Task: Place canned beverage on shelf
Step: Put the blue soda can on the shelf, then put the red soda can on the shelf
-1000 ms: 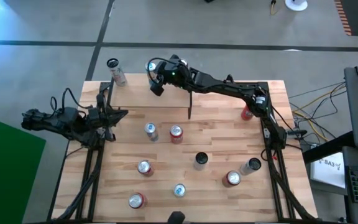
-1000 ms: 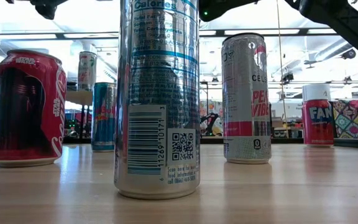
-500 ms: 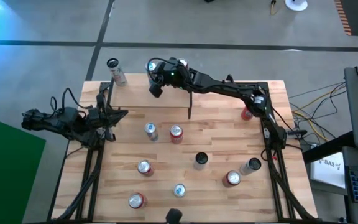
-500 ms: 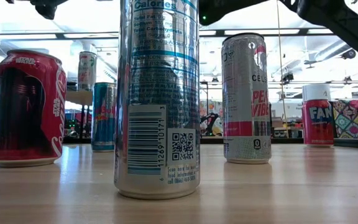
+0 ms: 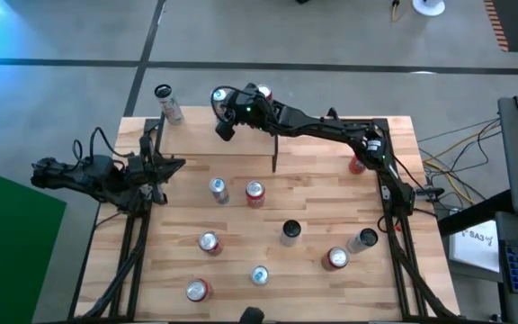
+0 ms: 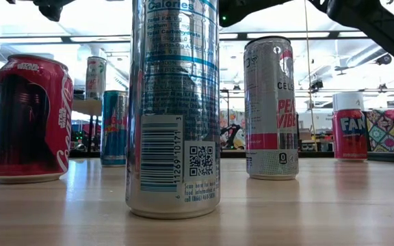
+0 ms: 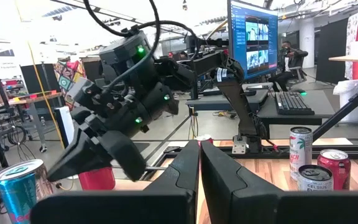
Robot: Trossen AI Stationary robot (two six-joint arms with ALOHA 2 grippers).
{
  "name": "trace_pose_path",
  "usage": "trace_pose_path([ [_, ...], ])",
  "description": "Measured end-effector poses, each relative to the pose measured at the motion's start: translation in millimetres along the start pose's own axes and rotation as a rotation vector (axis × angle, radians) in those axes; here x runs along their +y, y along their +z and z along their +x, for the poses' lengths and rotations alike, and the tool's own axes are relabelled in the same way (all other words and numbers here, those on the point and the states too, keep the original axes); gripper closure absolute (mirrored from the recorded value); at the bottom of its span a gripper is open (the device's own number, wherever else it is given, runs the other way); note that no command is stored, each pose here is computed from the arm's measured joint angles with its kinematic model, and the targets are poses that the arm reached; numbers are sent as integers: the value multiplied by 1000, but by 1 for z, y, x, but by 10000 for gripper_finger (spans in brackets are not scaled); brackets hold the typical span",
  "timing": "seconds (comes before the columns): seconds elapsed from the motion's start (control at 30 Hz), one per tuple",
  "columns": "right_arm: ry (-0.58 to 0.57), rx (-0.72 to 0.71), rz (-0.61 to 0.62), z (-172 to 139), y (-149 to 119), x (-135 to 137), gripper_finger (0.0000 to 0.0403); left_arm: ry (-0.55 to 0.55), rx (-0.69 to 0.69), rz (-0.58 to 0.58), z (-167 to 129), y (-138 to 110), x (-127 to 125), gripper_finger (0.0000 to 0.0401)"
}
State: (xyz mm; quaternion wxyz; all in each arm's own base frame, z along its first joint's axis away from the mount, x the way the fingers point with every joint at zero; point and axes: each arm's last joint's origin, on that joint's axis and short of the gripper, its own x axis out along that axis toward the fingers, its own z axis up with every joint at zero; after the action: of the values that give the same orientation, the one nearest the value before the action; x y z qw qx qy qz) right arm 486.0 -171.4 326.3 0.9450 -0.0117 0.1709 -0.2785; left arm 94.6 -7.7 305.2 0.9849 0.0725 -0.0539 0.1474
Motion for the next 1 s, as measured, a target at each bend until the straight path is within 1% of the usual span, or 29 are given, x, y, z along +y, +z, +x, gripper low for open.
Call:
trace_pose_path([
  [0.17,44,40,-42,-13,7,20,390,0,0,0,0,0,0,401],
  [0.3,84,106,-79,-31,18,35,390,0,0,0,0,0,0,401],
  [0.5,141,207,-130,-58,27,57,390,-1,0,0,0,0,0,401],
  [0.57,163,224,-142,-65,27,64,390,-1,0,-1,0,0,0,401],
  [0.63,210,253,-154,-72,26,69,390,-1,0,-1,0,0,0,401],
  [0.8,354,353,-105,-82,19,77,390,-1,1,0,0,0,0,401],
  [0.87,389,404,-65,-86,17,77,390,-2,2,1,1,0,0,401],
  [1.0,462,558,18,-95,8,76,390,-2,3,1,1,0,-1,401],
])
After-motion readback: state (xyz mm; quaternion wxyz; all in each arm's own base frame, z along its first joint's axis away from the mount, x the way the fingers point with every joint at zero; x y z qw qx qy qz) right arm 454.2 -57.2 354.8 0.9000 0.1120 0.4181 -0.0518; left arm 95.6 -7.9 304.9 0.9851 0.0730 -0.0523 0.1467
